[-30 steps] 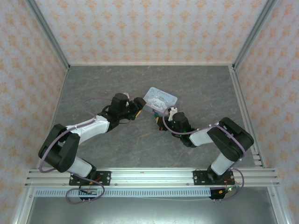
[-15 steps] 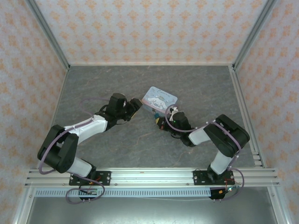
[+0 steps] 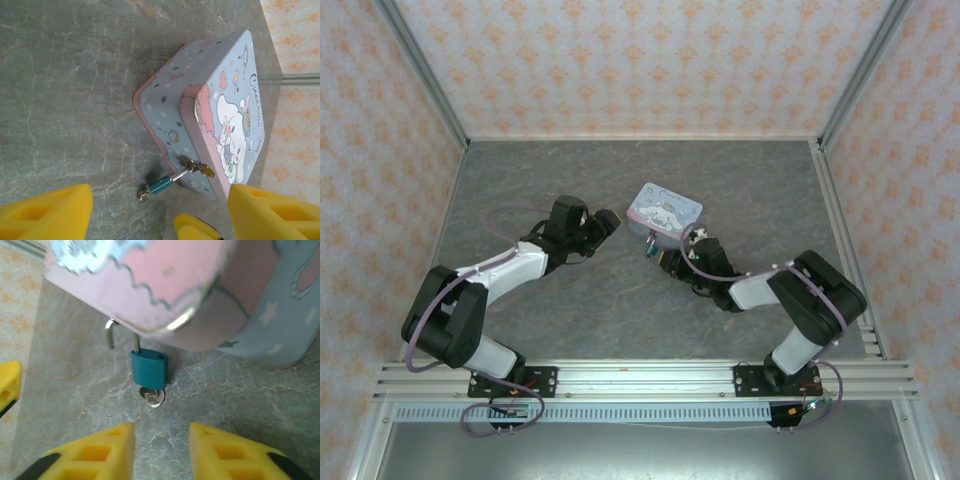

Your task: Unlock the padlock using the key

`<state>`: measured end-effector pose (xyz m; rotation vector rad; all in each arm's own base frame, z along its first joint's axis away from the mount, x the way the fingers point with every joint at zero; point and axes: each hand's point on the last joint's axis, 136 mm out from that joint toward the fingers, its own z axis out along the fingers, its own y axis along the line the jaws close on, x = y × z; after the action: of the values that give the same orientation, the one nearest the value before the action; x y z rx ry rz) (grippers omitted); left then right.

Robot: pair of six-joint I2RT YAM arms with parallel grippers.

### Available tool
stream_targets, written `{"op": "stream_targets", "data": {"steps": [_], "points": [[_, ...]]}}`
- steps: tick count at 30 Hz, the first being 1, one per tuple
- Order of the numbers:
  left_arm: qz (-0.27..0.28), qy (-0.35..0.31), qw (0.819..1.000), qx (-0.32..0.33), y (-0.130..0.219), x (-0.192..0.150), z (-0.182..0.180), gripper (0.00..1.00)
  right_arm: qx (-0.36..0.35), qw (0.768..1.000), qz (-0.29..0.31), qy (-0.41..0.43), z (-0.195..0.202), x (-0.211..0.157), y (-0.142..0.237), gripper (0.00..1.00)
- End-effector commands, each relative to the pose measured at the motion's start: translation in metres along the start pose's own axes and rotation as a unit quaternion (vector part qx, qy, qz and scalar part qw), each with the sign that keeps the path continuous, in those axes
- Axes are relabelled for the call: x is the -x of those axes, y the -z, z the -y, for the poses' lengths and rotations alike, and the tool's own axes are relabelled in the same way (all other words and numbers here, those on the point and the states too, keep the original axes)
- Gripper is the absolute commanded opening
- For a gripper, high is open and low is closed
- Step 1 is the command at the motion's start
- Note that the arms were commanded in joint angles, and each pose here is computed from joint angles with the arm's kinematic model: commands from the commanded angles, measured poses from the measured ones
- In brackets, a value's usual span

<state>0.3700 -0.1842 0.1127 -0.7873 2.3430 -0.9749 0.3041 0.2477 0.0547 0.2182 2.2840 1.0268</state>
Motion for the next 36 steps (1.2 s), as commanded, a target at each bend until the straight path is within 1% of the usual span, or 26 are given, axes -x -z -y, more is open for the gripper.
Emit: {"op": "stream_targets", "data": {"steps": [1, 4, 6, 11, 15, 18, 23, 28, 32, 36], "points": [[-0.004, -0.043, 0.999, 0.004, -0.006, 0.012, 0.013, 0.72, -0.034, 0.998, 0.029, 0.037, 0.005, 0.014, 0.017, 0.43], [-0.021, -0.066, 0.998, -0.003, -0.018, 0.017, 0.024, 0.72, -0.03, 0.998, 0.036, 0.052, -0.002, 0.02, 0.027, 0.53], [-0.033, -0.083, 0.996, -0.005, -0.027, 0.02, 0.032, 0.72, -0.014, 0.998, 0.036, 0.049, -0.008, 0.024, 0.031, 0.59], [-0.068, -0.117, 0.991, 0.005, -0.054, 0.024, 0.041, 0.71, 0.058, 0.998, 0.029, 0.009, -0.027, 0.035, 0.032, 0.66], [-0.073, -0.113, 0.991, 0.011, -0.073, 0.032, 0.04, 0.7, 0.097, 0.995, 0.002, -0.008, -0.043, 0.034, 0.02, 0.65], [-0.08, -0.109, 0.991, 0.021, -0.089, 0.037, 0.033, 0.7, 0.116, 0.993, -0.001, -0.018, -0.05, 0.039, 0.011, 0.63], [-0.106, -0.112, 0.987, 0.046, -0.106, 0.034, 0.018, 0.68, 0.093, 0.996, 0.013, -0.006, -0.041, 0.047, -0.001, 0.63], [-0.111, -0.112, 0.985, 0.069, -0.106, 0.026, -0.004, 0.67, 0.063, 0.998, 0.016, 0.016, -0.029, 0.054, -0.003, 0.64], [-0.127, -0.103, 0.984, 0.078, -0.104, 0.014, -0.022, 0.66, 0.063, 0.998, 0.012, 0.026, -0.021, 0.066, -0.005, 0.65], [-0.13, -0.097, 0.983, 0.085, -0.097, 0.005, -0.034, 0.66, 0.06, 0.997, 0.01, 0.038, -0.014, 0.079, -0.007, 0.64]]}}
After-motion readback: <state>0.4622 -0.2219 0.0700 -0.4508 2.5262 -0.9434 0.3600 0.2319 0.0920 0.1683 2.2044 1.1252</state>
